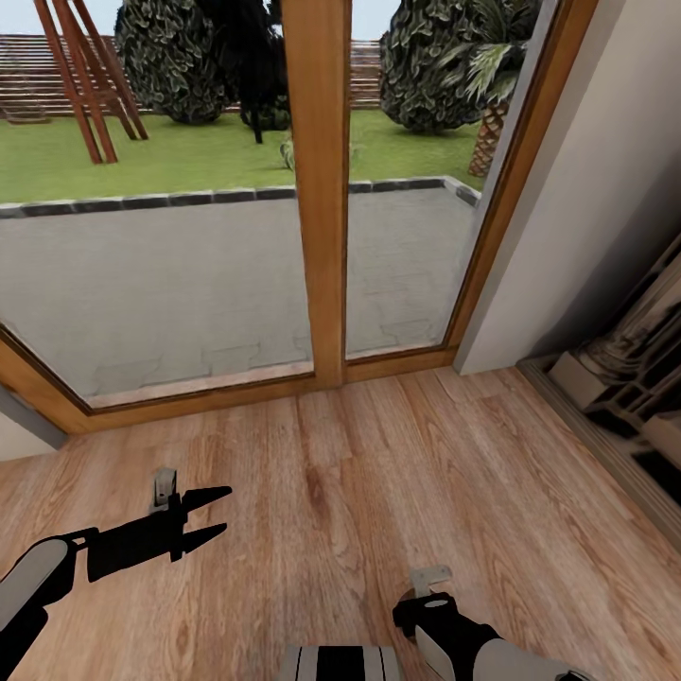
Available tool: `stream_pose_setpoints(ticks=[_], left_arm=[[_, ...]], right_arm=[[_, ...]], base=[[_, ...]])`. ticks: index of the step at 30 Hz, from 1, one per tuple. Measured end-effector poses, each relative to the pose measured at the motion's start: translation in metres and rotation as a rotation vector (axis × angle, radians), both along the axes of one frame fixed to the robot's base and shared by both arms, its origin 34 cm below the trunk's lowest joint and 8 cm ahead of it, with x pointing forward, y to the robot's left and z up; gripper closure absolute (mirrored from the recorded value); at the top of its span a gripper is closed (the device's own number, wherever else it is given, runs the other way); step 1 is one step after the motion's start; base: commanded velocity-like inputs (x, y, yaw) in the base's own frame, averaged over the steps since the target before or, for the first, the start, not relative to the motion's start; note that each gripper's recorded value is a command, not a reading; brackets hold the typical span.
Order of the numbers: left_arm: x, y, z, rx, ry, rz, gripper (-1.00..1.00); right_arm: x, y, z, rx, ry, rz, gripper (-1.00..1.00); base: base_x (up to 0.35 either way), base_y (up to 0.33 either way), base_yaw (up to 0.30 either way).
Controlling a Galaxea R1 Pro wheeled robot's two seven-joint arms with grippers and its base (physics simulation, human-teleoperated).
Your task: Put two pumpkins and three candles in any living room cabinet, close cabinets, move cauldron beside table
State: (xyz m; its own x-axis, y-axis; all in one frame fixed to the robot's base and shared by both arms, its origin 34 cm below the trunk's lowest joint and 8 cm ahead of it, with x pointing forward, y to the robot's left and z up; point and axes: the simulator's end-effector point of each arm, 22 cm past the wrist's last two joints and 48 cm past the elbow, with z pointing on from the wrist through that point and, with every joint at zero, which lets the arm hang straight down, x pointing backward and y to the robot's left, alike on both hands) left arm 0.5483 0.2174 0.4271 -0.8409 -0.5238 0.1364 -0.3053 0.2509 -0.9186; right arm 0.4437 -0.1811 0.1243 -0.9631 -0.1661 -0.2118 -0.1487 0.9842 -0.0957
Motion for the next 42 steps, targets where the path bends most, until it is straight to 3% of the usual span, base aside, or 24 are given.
stream_pose_setpoints(ticks=[42], left_arm=[[0.0002,-0.0001,0.0002,0.0,-0.001,0.0,-1.0]], right_arm=[[-0.0005,-0.0008,-0.0002,-0.001,0.001,-0.001,-1.0]], base=[[0.0,0.0,0.0]])
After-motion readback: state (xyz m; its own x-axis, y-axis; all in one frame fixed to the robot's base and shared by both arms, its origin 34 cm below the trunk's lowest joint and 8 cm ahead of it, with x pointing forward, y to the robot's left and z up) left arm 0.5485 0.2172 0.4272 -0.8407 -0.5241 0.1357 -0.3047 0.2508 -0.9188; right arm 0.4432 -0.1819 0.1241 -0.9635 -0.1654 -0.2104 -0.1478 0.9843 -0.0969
